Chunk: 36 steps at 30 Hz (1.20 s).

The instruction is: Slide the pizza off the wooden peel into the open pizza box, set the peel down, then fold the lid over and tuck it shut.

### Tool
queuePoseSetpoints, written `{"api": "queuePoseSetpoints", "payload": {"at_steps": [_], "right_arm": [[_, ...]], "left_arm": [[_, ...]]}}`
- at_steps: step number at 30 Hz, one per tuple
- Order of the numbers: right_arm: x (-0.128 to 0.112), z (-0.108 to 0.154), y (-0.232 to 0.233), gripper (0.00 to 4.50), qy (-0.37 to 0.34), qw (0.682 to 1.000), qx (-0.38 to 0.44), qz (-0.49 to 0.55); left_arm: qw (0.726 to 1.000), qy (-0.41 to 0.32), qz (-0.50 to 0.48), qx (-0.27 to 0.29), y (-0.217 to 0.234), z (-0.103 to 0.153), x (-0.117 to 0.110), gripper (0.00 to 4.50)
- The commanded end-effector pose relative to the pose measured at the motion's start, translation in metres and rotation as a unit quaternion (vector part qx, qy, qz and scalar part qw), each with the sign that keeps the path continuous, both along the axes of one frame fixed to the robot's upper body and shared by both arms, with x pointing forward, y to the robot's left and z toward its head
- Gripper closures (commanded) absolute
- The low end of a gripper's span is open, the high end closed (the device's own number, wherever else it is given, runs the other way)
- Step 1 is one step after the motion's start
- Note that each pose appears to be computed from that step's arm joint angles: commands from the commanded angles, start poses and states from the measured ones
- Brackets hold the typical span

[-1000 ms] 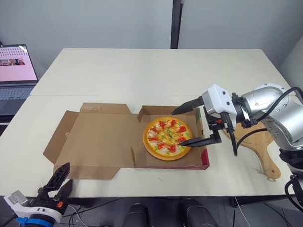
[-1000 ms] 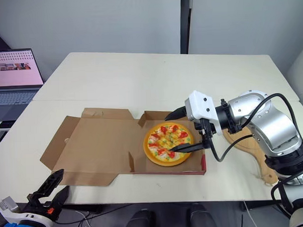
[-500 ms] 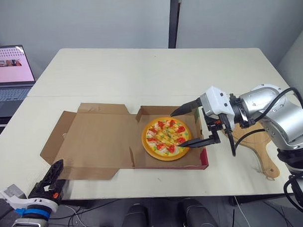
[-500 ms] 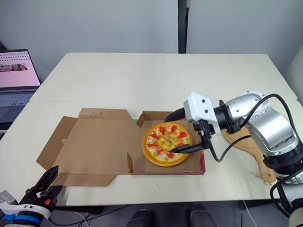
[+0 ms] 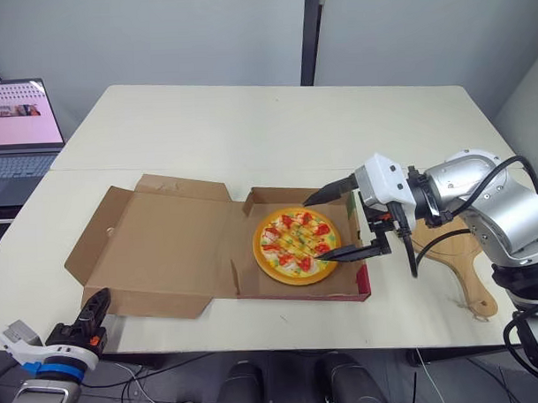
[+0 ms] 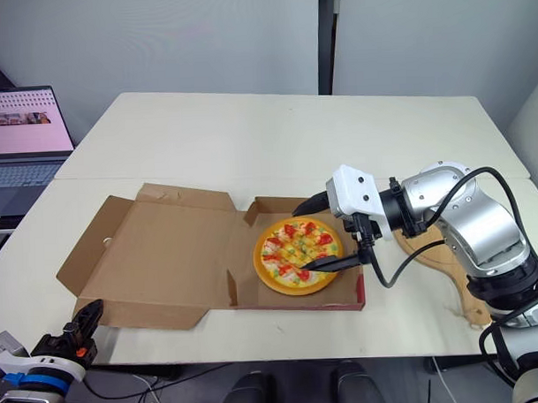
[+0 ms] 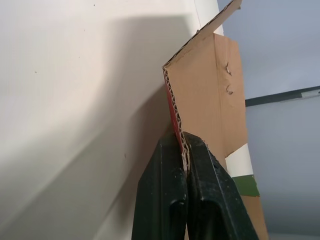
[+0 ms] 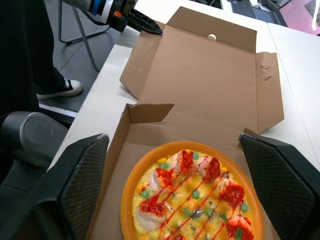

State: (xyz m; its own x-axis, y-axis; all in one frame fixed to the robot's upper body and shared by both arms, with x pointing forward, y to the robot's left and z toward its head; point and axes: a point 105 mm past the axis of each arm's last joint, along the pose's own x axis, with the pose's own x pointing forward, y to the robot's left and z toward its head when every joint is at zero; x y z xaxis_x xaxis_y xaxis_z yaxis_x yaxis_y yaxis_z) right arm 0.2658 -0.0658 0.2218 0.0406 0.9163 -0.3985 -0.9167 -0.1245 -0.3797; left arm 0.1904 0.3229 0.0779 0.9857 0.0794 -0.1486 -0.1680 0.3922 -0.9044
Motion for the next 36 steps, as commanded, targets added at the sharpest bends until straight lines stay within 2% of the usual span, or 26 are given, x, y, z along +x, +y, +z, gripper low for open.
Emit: {"api": "queuePoseSetpoints", "payload": {"at_steps": [1, 3, 6, 7, 8, 10, 14, 19, 23, 27, 36], "right_arm": [[0.006, 0.011, -0.002, 0.0, -0.031, 0.999, 0.025, -0.026], [0.013, 0.009, -0.005, 0.0, -0.032, 0.998, 0.029, -0.053], [0.048, 0.005, -0.019, 0.0, -0.056, 0.988, 0.029, -0.143], [0.061, 0.004, -0.024, 0.4, -0.065, 0.983, 0.026, -0.171], [0.072, 0.002, -0.029, 0.56, -0.077, 0.978, 0.017, -0.192], [0.089, -0.004, -0.035, 1.23, -0.098, 0.971, -0.005, -0.218], [0.126, -0.023, -0.043, 2.69, -0.136, 0.953, -0.054, -0.263], [0.156, -0.05, -0.049, 4.46, -0.157, 0.938, -0.106, -0.289], [0.168, -0.065, -0.051, 4.46, -0.172, 0.932, -0.14, -0.287], [0.17, -0.066, -0.052, 4.46, -0.167, 0.935, -0.137, -0.282], [0.165, -0.078, -0.052, 4.46, -0.146, 0.945, -0.147, -0.255]], "left_arm": [[0.999, -0.018, -0.009, 0.037, 0.003, 0.017, -0.001, 4.47], [0.998, -0.022, -0.004, 0.052, 0.007, 0.023, -0.001, 4.47], [0.996, -0.027, -0.006, 0.087, 0.017, 0.034, 0.0, 4.47], [0.995, -0.029, -0.012, 0.099, 0.019, 0.038, 0.001, 4.5], [0.993, -0.033, -0.016, 0.11, 0.021, 0.043, 0.003, 4.5], [0.991, -0.042, -0.022, 0.123, 0.023, 0.05, 0.007, 4.5], [0.987, -0.055, -0.052, 0.143, 0.017, 0.062, 0.019, 4.5], [0.98, -0.075, -0.088, 0.163, 0.008, 0.078, 0.031, 4.5], [0.973, -0.092, -0.109, 0.183, 0.006, 0.091, 0.037, 4.5], [0.949, -0.136, -0.185, 0.215, -0.015, 0.12, 0.037, 4.5], [0.912, -0.216, -0.272, 0.217, -0.054, 0.171, 0.03, 4.5]]}}
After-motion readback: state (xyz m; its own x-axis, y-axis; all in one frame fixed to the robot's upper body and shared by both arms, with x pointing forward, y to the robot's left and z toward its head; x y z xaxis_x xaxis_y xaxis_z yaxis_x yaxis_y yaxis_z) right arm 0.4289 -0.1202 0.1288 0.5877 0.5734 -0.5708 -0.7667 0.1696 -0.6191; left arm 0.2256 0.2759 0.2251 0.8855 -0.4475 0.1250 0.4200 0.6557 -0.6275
